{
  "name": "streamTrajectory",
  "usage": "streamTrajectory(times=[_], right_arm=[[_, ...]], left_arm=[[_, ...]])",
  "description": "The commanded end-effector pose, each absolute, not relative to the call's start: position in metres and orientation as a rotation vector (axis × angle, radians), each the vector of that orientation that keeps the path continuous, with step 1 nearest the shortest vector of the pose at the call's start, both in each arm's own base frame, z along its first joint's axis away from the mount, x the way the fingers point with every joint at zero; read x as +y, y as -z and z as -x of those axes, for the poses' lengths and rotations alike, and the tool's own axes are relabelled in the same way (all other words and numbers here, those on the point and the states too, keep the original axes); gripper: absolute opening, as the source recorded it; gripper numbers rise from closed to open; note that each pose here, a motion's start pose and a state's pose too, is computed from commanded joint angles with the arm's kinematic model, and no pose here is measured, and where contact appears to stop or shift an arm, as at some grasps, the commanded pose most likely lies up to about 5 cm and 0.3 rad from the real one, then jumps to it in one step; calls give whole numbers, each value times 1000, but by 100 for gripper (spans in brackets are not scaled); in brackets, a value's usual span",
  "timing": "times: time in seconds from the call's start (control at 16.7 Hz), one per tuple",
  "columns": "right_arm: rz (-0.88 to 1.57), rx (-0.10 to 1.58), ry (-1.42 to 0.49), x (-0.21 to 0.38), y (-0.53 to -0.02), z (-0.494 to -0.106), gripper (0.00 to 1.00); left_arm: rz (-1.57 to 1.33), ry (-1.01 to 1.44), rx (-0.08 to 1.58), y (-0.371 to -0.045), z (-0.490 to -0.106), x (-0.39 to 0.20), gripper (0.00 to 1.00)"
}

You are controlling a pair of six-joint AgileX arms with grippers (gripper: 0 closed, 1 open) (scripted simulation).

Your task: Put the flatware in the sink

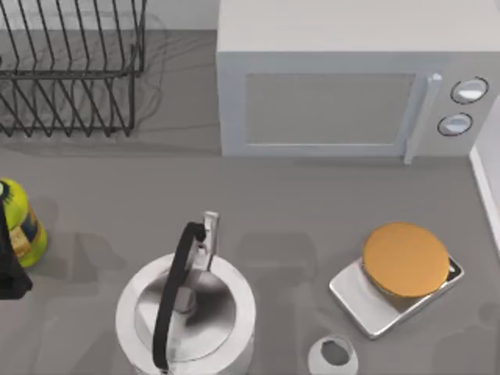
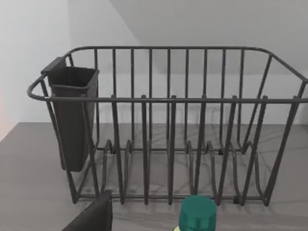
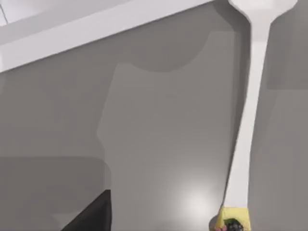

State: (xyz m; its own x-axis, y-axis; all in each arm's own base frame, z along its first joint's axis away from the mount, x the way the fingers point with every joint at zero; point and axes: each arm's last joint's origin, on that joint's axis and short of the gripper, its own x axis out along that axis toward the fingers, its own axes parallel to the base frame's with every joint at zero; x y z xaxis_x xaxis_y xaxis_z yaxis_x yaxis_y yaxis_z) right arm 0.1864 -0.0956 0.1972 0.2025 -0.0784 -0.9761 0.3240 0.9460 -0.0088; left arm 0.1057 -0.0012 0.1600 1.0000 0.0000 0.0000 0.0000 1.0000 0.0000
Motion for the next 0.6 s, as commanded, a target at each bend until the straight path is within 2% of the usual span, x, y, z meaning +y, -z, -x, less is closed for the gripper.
streamTrajectory(times=[0.24, 0.6], right_arm=[[-297, 1487, 292, -119, -195, -198, 100], [-304, 1501, 290, -121, -195, -200, 100]], left_arm=[[0, 0, 0, -160, -106, -1, 100], [0, 0, 0, -160, -106, -1, 100]])
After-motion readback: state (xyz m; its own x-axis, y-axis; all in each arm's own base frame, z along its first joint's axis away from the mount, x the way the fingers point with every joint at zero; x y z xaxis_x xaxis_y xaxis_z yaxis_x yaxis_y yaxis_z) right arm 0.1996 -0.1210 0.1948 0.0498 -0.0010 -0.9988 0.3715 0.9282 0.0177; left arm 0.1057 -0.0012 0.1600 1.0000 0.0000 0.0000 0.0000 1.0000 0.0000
